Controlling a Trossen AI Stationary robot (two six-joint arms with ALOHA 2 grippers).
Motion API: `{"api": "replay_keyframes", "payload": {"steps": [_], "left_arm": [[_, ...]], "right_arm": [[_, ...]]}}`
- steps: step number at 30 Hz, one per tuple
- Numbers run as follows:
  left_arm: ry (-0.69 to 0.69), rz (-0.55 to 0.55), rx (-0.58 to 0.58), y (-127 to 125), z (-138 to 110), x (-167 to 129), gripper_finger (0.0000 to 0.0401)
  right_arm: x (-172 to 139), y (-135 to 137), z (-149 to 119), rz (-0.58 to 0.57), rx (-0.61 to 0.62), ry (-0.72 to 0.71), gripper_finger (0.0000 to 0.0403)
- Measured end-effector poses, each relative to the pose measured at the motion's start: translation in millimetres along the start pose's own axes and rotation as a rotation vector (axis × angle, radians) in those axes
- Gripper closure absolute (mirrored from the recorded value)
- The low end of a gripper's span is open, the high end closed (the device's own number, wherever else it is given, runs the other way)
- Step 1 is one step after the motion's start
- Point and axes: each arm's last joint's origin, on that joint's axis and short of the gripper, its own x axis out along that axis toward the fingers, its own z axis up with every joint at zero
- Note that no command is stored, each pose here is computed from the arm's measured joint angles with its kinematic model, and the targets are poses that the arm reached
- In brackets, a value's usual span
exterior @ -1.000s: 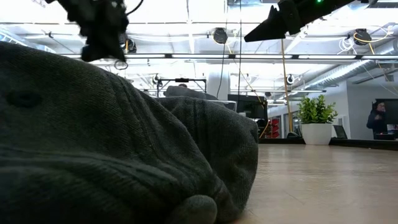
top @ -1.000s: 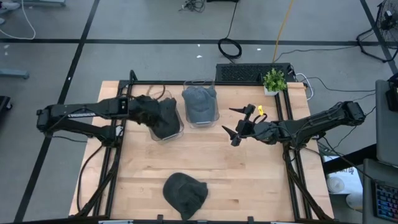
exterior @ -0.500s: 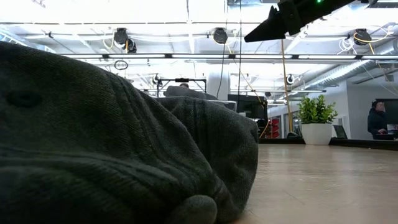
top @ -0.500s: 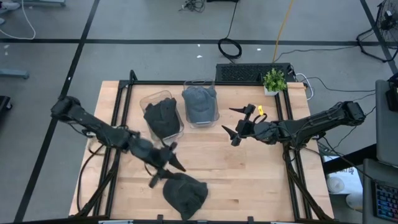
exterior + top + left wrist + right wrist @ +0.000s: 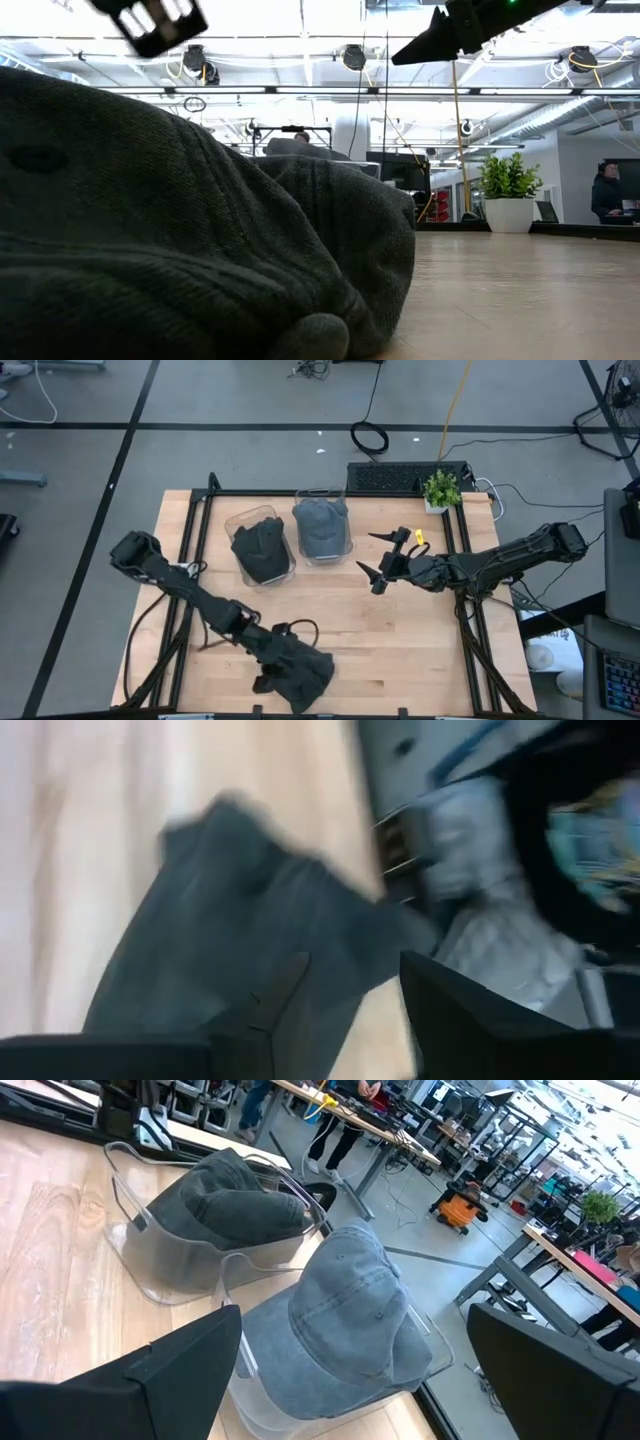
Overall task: Pick & Place hat
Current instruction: Put the black cap into the left transparent bin
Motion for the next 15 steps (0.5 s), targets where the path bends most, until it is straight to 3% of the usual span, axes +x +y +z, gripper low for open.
{"api": "replay_keyframes", "payload": {"steps": [6,10,12,15], "left_arm": [[0.255,0.241,-0.336,17.5,-25.7,9.3,0.0231],[0.394,0.505,-0.59,32.8,-44.9,-5.9,0.0232],[0.369,0.51,-0.648,31.8,-47.5,-10.8,0.0238],[0.3,0.388,-0.702,28.4,-49.3,-10.7,0.0246]], "right_arm": [[0.0,0.0,0.0,0.0,0.002,0.0,0.0023],[0.0,0.0,0.2,0.001,0.006,-0.001,0.0023],[0.0,0.0,0.2,0.002,0.014,-0.001,0.0023],[0.0,0.0,0.1,0.002,0.014,-0.001,0.0023]]}}
